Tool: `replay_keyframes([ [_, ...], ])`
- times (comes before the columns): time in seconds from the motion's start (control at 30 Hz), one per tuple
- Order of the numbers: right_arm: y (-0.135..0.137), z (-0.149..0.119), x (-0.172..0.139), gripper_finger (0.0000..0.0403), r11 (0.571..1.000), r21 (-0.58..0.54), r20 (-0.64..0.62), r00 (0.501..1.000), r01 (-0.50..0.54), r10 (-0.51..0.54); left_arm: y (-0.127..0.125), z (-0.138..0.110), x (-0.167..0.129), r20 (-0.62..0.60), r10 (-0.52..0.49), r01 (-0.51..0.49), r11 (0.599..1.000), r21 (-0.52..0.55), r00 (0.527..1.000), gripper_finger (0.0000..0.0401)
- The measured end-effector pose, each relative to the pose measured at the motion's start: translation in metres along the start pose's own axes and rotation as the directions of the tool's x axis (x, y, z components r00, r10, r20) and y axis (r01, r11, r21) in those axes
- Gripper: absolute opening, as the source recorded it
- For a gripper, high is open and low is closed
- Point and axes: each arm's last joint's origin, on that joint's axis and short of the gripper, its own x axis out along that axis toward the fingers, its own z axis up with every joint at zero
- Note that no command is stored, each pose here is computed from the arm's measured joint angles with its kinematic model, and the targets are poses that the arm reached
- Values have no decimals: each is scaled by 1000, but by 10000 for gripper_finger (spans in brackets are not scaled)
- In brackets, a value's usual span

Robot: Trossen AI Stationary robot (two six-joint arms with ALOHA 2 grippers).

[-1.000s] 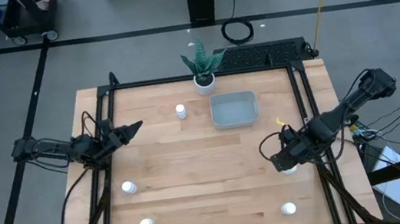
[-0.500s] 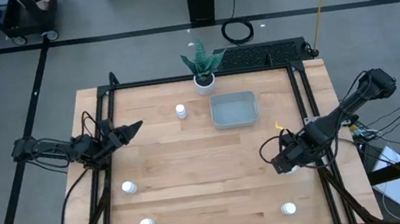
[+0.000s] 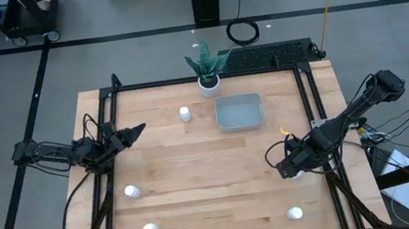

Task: Pick and place pill bottles into a basket
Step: Put the white pill bottle into the gray bin

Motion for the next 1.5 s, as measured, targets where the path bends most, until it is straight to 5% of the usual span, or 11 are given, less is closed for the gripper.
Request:
replay_keyframes([
  [0.37,-6,4,10,269,1000,5,4,1000,23,-23,0,0,0,0,1,-1,1000,3,1000,65],
  [0.7,-5,3,12,149,1000,-8,-26,1000,4,-4,0,0,0,0,1,-1,1000,3,1000,65],
  [1.1,5,1,9,156,991,-16,-20,991,-130,130,1,0,0,-3,5,-5,1000,10,1000,65],
  [1.37,13,5,-17,149,888,-44,198,867,-458,457,1,-1,0,-5,7,-7,1000,22,1000,65],
  [1.5,13,11,-32,152,818,-89,294,770,-568,567,1,-1,0,-15,0,3,987,162,1000,65],
])
